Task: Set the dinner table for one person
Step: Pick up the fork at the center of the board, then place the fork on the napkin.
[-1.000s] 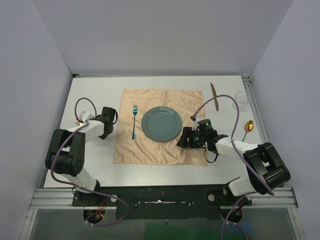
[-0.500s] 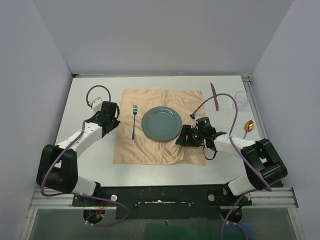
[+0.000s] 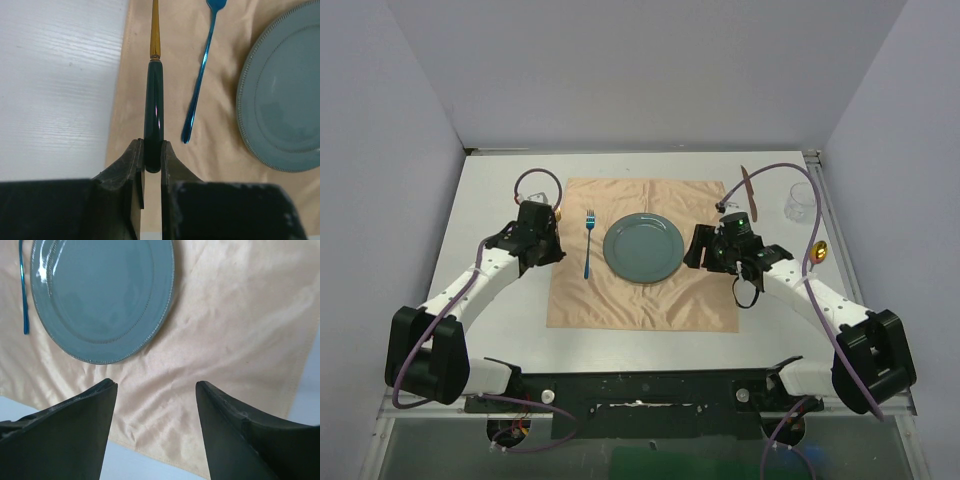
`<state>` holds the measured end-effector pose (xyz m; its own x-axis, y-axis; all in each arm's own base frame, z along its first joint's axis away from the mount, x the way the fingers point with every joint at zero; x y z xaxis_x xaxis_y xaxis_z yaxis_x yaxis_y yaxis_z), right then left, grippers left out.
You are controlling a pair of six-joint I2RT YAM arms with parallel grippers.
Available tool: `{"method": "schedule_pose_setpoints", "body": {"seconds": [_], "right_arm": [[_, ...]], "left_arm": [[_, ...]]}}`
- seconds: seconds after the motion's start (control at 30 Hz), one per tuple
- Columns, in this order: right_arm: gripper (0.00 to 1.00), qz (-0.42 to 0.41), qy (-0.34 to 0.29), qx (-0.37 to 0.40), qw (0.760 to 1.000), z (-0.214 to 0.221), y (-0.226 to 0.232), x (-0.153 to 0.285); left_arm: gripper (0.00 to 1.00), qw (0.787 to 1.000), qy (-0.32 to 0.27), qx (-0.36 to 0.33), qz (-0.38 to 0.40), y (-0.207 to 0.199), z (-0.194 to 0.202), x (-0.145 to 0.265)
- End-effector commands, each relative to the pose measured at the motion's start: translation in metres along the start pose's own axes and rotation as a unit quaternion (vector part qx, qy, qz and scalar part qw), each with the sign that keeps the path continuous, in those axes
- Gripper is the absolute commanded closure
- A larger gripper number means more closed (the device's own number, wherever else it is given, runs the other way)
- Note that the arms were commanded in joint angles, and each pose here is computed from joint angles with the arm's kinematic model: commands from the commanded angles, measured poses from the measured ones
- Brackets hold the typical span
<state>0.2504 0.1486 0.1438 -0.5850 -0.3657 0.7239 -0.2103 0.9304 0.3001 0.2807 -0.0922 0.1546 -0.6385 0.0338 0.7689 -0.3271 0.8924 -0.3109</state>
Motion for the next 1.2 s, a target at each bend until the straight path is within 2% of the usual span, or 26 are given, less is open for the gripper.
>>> {"method": "schedule_pose_setpoints", "body": {"seconds": [0.0,0.17,0.33,0.63,0.93,1.17], "right_arm": [[0.35,0.043,-0.041,0.009,0.998,-0.026,0.0,0.026],[0.35,0.042,-0.05,0.004,0.998,-0.034,0.004,0.03],[0.35,0.036,-0.044,0.003,0.998,-0.032,0.006,0.027],[0.35,0.033,-0.038,0.001,0.999,-0.026,0.006,0.025],[0.35,0.036,-0.032,-0.005,0.999,-0.02,0.007,0.024],[0.34,0.038,-0.023,-0.005,0.999,-0.018,0.009,0.02]], "left_arm": [[1.0,0.996,0.038,-0.06,0.054,-0.018,0.005,0.01],[1.0,0.993,0.058,-0.1,0.026,-0.019,0.022,0.008],[1.0,0.991,0.073,-0.109,0.014,-0.011,0.031,0.007],[1.0,0.997,0.02,-0.068,-0.024,-0.004,0.022,-0.002],[1.0,0.997,-0.017,-0.073,-0.012,-0.019,0.01,-0.032],[1.0,0.996,-0.021,-0.087,-0.024,-0.014,0.016,-0.054]]}}
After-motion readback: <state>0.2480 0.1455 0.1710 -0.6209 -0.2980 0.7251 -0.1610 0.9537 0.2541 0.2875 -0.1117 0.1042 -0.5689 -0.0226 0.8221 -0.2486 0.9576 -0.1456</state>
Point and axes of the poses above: each gripper's point midway between its finger pads, its own x axis back along the fingers, its own y axis along the line the jaws close on, z = x × y, the point moved 7 cm from there along x, back along the fingers, and after that the axes turned 8 degrees about x, right-handed, at the moved point
